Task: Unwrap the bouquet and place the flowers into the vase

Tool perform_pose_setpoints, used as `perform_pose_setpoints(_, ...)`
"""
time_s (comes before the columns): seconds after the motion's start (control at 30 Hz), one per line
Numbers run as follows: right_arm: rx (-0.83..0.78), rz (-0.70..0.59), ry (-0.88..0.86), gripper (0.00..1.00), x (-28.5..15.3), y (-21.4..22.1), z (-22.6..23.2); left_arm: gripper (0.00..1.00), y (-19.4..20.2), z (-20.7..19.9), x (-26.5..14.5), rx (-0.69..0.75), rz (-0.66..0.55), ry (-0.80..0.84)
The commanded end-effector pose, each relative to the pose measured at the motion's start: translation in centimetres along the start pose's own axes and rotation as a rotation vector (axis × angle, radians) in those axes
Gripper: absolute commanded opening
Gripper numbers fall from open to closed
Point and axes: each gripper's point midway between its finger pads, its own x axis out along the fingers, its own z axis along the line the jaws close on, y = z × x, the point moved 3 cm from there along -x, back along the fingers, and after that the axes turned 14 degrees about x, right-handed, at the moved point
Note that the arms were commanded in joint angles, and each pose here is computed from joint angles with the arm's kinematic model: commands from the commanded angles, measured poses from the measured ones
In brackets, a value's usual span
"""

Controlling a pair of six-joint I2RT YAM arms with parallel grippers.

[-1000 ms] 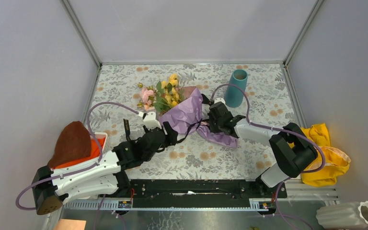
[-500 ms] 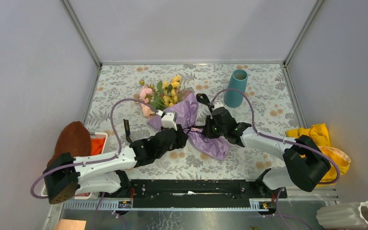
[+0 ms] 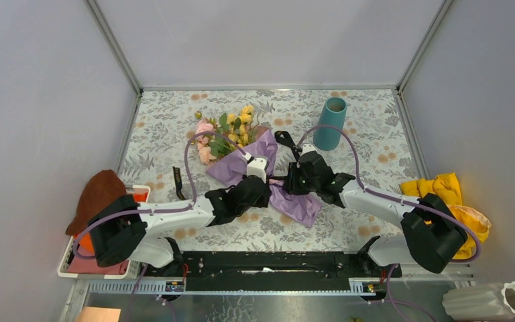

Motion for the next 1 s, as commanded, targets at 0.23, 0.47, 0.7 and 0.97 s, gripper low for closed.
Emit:
perform_pose_setpoints(0.23,0.002,-0.058,-0.024,0.40,-1.0,-0.8,0.6,0.36,-2.5,1.7,1.8,0.014,-0.076,-0.117)
perform_pose_setpoints(0.47,0.012,-0.052,-0.026,0.40,-0.6,-0.5,0.5,0.40,-1.6,3.6,3.0,-0.011,-0.057,-0.167)
perform_pose_setpoints(0.7,0.016,-0.046,-0.019,0.40,-0.4,-0.2,0.2,0.40,-1.5,3.6,4.2,-0.009,-0.054,-0.138)
perform_pose_setpoints(0.97,0.024,-0.038,-0.020,0.40,0.0,0.1,0.0,0.32,-1.3,2.3,5.6,-0.024,-0.036,-0.078)
